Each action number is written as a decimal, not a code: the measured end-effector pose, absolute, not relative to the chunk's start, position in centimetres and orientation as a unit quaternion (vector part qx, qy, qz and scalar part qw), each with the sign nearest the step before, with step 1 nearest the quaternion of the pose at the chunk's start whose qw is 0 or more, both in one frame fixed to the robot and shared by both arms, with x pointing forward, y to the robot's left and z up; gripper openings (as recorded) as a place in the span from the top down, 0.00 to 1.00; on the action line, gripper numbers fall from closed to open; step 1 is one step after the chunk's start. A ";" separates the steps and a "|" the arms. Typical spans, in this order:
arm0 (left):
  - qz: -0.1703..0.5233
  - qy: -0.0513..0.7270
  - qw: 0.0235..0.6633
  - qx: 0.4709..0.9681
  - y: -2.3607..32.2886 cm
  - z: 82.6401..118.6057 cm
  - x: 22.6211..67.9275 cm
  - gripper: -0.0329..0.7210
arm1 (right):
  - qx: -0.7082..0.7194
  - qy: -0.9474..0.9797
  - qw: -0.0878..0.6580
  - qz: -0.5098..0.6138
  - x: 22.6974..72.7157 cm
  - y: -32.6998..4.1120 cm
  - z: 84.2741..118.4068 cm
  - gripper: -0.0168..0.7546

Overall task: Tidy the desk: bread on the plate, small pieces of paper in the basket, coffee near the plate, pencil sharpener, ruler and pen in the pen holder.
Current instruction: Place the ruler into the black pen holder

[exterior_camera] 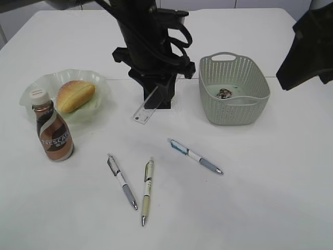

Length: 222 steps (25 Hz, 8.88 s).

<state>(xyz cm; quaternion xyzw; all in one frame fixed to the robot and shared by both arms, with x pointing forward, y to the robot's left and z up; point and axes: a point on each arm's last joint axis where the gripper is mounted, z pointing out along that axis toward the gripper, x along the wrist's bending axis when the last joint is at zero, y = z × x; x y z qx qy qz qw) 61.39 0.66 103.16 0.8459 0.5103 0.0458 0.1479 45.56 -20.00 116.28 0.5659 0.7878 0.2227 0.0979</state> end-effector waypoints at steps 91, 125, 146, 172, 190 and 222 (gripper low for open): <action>0.163 0.440 0.391 0.792 7.9 120.8 59.4 0.60 | 0.560 0.790 0.169 0.182 46.1 -21.3 116.3 0.36; 0.358 0.367 0.555 0.656 7.0 108.1 65.5 0.60 | 0.561 0.789 0.179 0.176 46.2 -21.5 116.3 0.36; 0.374 0.391 0.561 0.627 6.6 98.2 69.4 0.60 | 0.558 0.789 0.204 0.160 46.4 -22.0 116.4 0.36; 0.340 0.415 0.583 0.610 5.1 94.1 72.0 0.59 | 0.557 0.788 0.212 0.154 46.4 -22.1 116.4 0.36; 0.341 0.410 0.576 0.619 5.0 92.5 72.9 0.59 | 0.557 0.788 0.212 0.154 46.4 -22.1 116.4 0.36; 0.325 0.423 0.551 0.642 4.9 91.5 72.9 0.40 | 0.557 0.788 0.212 0.154 46.4 -22.1 116.4 0.36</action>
